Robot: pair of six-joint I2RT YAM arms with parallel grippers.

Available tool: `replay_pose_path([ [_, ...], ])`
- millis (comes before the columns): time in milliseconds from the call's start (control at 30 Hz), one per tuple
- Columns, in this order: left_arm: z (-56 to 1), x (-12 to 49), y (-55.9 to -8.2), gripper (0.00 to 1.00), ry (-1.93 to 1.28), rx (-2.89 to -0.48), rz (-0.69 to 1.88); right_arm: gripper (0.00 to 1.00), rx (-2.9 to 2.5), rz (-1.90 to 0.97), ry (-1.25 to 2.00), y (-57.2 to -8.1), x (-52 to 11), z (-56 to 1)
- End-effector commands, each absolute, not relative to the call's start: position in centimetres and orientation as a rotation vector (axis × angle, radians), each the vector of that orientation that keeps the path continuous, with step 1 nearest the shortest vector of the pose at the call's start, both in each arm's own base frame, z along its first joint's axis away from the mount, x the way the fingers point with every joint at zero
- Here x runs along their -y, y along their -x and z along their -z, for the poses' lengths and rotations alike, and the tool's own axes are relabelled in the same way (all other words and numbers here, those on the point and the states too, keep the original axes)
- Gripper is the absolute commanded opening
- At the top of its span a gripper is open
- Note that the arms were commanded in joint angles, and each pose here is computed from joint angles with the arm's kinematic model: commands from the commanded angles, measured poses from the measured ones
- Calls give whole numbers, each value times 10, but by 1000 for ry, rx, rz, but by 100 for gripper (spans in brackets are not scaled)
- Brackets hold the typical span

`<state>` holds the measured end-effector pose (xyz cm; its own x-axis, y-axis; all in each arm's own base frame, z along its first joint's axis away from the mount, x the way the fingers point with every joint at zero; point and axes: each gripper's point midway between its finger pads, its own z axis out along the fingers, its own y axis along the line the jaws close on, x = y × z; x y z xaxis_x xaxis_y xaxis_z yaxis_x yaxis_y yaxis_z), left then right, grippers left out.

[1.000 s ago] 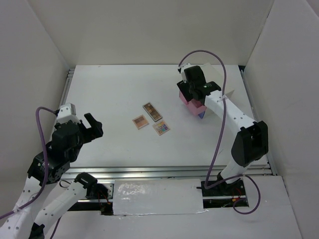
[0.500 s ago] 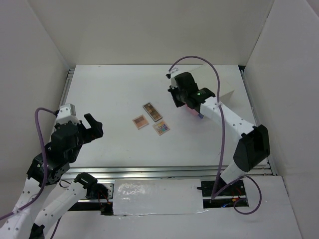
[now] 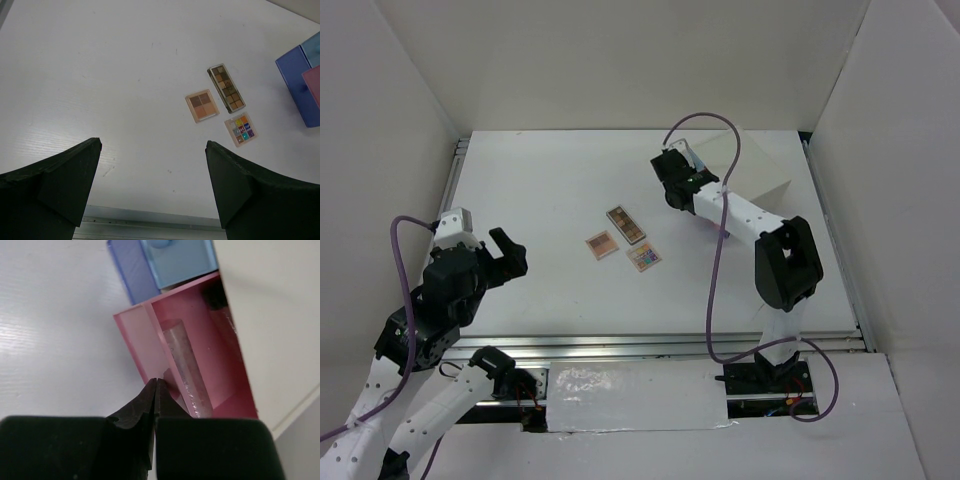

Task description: Organize the makeup

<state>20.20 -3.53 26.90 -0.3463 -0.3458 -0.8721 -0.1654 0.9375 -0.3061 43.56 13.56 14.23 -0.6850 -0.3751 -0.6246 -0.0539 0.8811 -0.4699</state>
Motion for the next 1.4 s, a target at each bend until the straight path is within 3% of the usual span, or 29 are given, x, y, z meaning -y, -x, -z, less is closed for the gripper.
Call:
replay_pose_path([
  [0, -277, 38, -206, 99, 341, -1902, 206, 0, -2192, 668, 164, -445, -107, -179],
  [600, -274, 40, -208, 99, 337, -1918, 197, 0, -2186, 717, 84, -468, -63, -192],
  [700, -273, 40, -209, 99, 337, -1923, 192, 0, -2215, 590, 100, -464, -81, -200],
  [800, -273, 39, -210, 99, 351, -1920, 191, 1, -2224, 253, 165, -447, -135, -221],
  [867, -271, 45, -212, 99, 366, -1935, 222, 9, -2156, 29, 194, -425, -167, -261],
  [933, -268, 61, -217, 99, 371, -1956, 305, 35, -2047, -262, 201, -391, -194, -311],
  [967, -274, 81, -223, 99, 378, -1941, 436, 61, -2040, -322, 191, -377, -195, -310],
  [1033, -258, 113, -235, 99, 347, -1980, 576, 89, -1855, -475, 77, -343, -184, -369],
  [1067, -257, 132, -241, 99, 349, -1974, 682, 99, -1855, -482, 40, -333, -176, -358],
  [1133, -250, 181, -263, 99, 261, -1954, 919, 100, -1712, -568, -62, -299, -155, -395],
  [1233, -250, 240, -293, 99, 238, -1908, 1201, 100, -1681, -669, -96, -264, -147, -388],
  [1333, -243, 294, -327, 99, 220, -1883, 1279, 100, -1658, -761, -130, -240, -142, -378],
  [1367, -270, 312, -341, 99, 192, -1821, 1303, 100, -1603, -809, -141, -227, -138, -387],
])
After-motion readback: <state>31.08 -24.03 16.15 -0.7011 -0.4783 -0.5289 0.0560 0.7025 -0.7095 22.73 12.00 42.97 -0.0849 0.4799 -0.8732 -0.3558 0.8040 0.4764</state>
